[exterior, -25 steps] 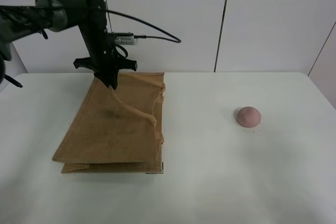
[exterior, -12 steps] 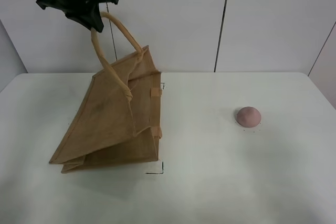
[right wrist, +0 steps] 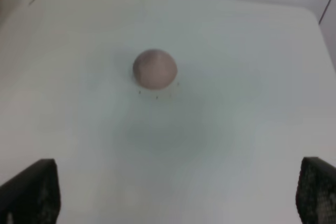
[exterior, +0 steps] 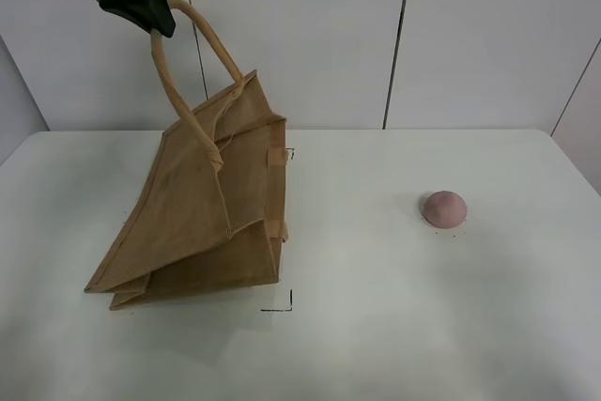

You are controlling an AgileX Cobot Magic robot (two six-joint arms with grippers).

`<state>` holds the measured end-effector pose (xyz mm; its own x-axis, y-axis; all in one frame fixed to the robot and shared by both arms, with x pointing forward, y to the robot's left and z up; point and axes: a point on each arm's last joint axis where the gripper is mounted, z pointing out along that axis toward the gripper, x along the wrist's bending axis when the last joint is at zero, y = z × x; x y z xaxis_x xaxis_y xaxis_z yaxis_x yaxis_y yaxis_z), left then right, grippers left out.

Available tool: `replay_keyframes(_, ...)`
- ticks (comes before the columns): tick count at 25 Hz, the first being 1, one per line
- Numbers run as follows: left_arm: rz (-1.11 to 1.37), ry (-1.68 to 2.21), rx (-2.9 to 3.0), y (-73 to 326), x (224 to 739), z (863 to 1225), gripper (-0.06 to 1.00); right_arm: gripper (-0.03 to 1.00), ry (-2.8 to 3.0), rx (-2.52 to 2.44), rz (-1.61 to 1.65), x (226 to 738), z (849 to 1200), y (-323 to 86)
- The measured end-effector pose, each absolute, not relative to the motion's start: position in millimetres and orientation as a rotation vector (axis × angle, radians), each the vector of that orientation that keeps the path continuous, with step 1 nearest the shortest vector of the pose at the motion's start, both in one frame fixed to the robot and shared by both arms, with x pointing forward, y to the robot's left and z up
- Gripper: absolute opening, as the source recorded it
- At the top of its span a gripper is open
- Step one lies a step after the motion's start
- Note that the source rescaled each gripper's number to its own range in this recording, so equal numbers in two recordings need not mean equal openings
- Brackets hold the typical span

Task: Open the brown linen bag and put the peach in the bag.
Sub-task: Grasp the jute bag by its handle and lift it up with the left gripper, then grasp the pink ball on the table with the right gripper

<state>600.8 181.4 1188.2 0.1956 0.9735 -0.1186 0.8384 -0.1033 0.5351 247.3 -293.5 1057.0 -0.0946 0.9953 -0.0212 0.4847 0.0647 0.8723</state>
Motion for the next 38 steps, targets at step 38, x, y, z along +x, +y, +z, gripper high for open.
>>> replay_keyframes(38,0.378,1.661,1.964,184.0,591.3,1200.6,0.0,1.0,2.309,1.941,0.316,653.9,934.7,-251.4)
